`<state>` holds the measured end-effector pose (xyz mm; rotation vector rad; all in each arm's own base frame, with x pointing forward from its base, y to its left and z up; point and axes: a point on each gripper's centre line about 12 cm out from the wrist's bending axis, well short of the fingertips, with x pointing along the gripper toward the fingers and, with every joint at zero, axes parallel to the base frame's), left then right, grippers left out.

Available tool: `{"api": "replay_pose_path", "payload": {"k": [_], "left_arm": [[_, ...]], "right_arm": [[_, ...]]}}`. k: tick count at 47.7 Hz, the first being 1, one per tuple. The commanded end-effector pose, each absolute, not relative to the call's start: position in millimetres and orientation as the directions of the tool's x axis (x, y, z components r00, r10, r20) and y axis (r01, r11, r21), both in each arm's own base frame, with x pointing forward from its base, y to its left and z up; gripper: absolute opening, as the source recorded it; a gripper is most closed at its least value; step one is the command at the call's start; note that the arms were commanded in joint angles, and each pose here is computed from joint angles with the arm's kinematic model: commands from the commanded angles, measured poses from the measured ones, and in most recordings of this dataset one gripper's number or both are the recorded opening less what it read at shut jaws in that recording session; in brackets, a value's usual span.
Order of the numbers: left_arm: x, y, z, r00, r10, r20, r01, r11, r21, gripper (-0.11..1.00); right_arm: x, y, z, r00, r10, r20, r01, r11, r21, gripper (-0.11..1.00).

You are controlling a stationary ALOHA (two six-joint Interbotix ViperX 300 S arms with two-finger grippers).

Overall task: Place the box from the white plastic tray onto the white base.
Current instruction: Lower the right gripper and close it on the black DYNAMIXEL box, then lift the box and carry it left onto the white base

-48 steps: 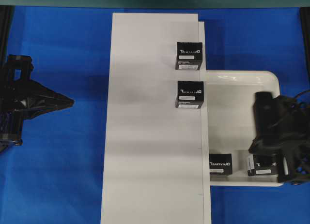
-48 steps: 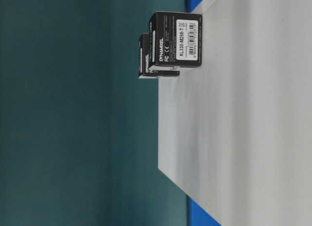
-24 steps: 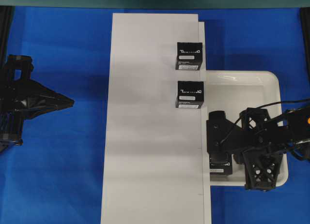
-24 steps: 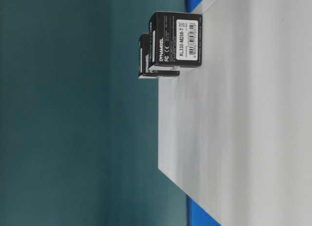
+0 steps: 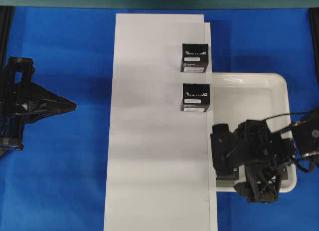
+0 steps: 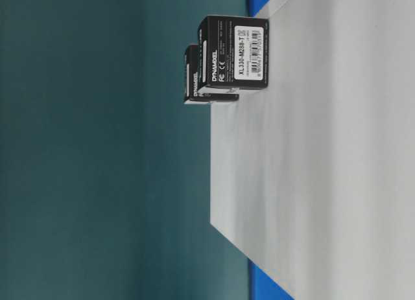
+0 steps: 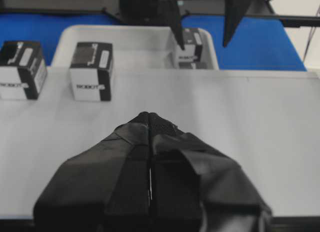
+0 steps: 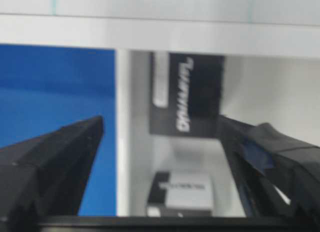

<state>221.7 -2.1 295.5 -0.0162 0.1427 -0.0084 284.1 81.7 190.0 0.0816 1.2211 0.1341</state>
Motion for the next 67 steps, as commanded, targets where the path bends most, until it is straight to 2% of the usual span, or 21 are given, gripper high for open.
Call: {"api": "replay_pose_path", "payload": {"k": [1,13,37,58,63,67], "left_arm": [[224.1,-2.5,304.5,0.993,-0.011,-0.119,0.009,1.000,-0.015,-0.07],[224.1,-2.5,304.5,0.993,-0.011,-0.119,0.009,1.000,-0.015,-0.07],[223.7,-2.4,301.8,0.990,-0.011,-0.142,0.009,1.000,-0.017,-0.07],[223.6,-1.4,301.2,0.990,-0.006,-0.144,0.004,1.000,-0.015,-0.07],[223.6,-1.1,301.2,0.990,-0.005,-0.144,0.003,1.000,-0.015,-0.07],[223.6,-1.1,301.0,0.989,-0.005,-0.145,0.003,1.000,-0.014,-0.07]], "right_arm": [[289.2,81.2,182.7,0.350,0.145,-0.925,-0.052,0.989,0.135,1.00],[291.1,77.3,158.5,0.292,0.124,-0.948,-0.029,0.992,0.121,1.00],[300.9,69.5,125.2,0.271,0.103,-0.957,-0.002,0.994,0.107,1.00],[298.5,69.5,120.7,0.246,0.102,-0.964,0.032,0.993,0.113,0.99],[296.8,69.4,121.1,0.224,0.099,-0.969,0.064,0.991,0.116,0.90],[296.0,69.4,123.0,0.211,0.098,-0.973,0.086,0.989,0.119,0.71]]}}
